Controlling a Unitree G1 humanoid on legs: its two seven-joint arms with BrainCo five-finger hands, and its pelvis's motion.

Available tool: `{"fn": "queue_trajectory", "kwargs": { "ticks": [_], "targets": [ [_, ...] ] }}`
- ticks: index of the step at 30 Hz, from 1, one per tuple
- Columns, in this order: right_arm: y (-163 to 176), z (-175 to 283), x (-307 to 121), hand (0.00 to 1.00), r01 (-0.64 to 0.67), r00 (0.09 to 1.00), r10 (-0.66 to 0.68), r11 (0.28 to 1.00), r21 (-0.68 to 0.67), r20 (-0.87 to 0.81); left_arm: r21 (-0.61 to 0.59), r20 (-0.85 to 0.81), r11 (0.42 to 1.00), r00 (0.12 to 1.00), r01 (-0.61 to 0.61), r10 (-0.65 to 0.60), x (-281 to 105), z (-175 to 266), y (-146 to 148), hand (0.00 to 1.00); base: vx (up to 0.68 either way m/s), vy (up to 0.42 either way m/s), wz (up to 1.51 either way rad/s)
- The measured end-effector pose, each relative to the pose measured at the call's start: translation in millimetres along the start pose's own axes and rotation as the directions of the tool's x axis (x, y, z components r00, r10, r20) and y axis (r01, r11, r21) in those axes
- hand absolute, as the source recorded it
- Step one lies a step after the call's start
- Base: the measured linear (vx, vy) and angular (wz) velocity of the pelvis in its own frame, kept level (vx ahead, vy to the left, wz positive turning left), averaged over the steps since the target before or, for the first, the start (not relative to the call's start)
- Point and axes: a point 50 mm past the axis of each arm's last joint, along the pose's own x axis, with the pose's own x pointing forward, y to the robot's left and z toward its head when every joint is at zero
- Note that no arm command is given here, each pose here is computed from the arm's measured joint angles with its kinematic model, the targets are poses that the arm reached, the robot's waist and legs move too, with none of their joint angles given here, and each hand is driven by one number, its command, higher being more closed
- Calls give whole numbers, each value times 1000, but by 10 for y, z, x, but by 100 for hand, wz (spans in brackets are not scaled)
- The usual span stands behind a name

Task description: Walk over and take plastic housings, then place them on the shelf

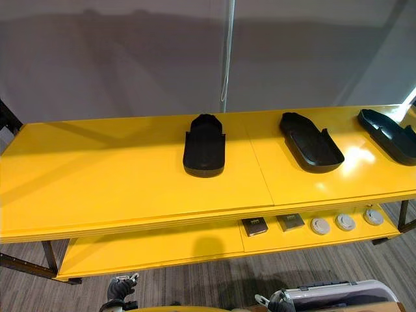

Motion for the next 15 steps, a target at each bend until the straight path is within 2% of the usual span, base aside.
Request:
{"fn": "queue_trajectory", "kwargs": {
  "ticks": [7, 15],
  "targets": [
    [45, 77, 45, 0, -10, 1000, 10, 1000, -1, 16, 104, 7, 993, 999, 52, -53, 26, 0, -68, 0, 31, -1, -17],
    [96, 253, 108, 0, -15, 998, 17, 1000, -25, 63, 104, 80, 994, 996, 41, -49, 138, 255, -71, 0, 45, 17, -22]
  ]
}}
